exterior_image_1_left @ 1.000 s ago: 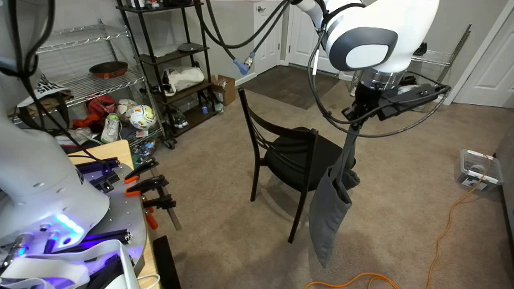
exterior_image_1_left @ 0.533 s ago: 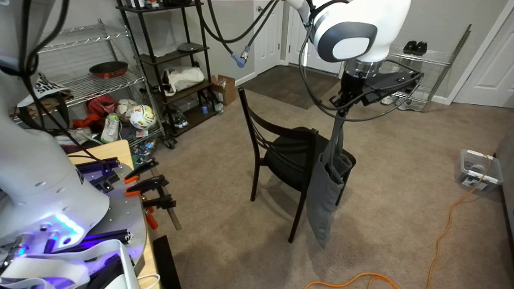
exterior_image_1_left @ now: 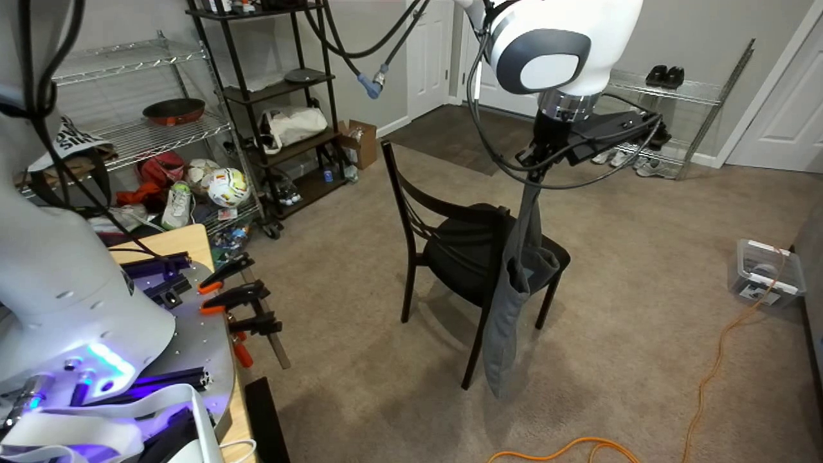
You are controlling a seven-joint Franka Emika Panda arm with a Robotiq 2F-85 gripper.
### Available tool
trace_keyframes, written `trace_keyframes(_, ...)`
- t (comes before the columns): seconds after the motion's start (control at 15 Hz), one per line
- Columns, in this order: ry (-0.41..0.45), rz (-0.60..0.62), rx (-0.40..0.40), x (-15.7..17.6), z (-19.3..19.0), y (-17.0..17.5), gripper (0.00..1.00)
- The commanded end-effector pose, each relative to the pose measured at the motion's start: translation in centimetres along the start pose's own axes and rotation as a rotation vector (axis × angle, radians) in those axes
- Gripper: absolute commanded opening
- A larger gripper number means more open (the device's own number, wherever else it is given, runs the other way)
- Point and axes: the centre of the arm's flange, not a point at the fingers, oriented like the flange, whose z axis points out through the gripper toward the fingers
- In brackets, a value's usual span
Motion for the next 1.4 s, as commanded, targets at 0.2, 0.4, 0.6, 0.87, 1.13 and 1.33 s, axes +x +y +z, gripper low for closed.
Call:
trace_keyframes(0.2, -0.012, -0.067, 0.026, -0.2, -3.4, -4.4, 0.02)
trace_keyframes(0.4, -0.016, -0.092, 0.033, 0.6, -3.9, -4.9, 0.02)
trace_keyframes(0.6, -0.016, -0.104, 0.041, 1.4, -4.1, -5.2, 0.02)
trace_keyframes(0.87, -0.016, -0.129, 0.073, 2.8, -3.0, -6.1, 0.02)
trace_keyframes(1.13, 0.002, -0.159, 0.111, 4.8, -1.4, -7.4, 0.02)
trace_keyframes(1.33, 0.013, -0.188, 0.132, 6.4, -0.8, -8.5, 0.02)
